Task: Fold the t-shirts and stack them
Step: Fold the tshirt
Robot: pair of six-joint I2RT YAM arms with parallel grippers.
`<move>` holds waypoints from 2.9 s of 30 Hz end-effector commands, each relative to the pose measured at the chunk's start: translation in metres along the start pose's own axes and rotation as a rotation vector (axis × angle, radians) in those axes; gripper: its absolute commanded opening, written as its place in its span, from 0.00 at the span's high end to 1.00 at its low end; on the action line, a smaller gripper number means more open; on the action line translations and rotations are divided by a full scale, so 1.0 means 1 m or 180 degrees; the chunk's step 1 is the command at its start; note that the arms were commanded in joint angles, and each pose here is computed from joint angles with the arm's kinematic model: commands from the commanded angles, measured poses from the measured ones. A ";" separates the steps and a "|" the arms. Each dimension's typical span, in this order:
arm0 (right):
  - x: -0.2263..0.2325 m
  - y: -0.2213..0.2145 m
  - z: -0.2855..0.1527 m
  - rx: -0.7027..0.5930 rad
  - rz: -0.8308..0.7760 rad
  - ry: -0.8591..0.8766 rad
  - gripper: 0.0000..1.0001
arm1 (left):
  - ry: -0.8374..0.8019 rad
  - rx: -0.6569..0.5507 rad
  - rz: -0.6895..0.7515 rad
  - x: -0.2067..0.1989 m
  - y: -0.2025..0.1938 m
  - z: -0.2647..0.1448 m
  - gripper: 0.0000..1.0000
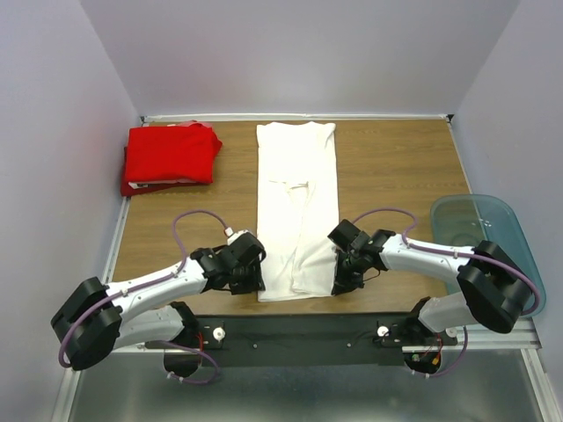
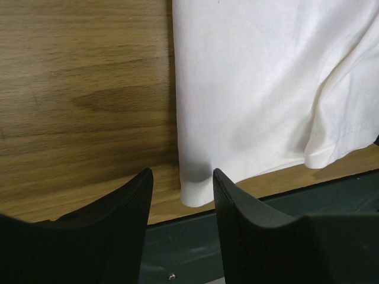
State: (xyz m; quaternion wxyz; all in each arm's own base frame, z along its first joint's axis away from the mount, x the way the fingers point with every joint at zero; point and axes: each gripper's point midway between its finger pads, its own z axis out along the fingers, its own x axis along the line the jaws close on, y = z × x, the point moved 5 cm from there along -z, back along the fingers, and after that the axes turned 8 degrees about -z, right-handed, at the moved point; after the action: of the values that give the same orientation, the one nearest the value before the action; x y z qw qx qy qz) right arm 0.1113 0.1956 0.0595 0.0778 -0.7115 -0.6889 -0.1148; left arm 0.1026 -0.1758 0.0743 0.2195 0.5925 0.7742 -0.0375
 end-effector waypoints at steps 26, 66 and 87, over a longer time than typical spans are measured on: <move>-0.002 0.004 -0.001 -0.0088 -0.0009 -0.0148 0.97 | -0.0166 0.0463 -0.0003 0.010 -0.035 0.014 1.00; 0.030 0.271 -0.028 -0.1249 0.0386 -0.0524 0.99 | -0.0633 -0.1066 0.0361 -0.086 0.272 0.027 1.00; 0.028 0.310 -0.021 -0.1242 0.0522 -0.0484 0.91 | -0.0515 -0.0810 0.0393 -0.071 0.318 0.066 0.71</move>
State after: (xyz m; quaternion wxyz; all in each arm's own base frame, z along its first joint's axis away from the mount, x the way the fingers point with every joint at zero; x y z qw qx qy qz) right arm 0.4130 0.2057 0.1067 -0.1068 -0.7717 -0.5963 -0.1936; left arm 0.4206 -0.1776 0.1015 0.3562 0.6070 0.7102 0.0155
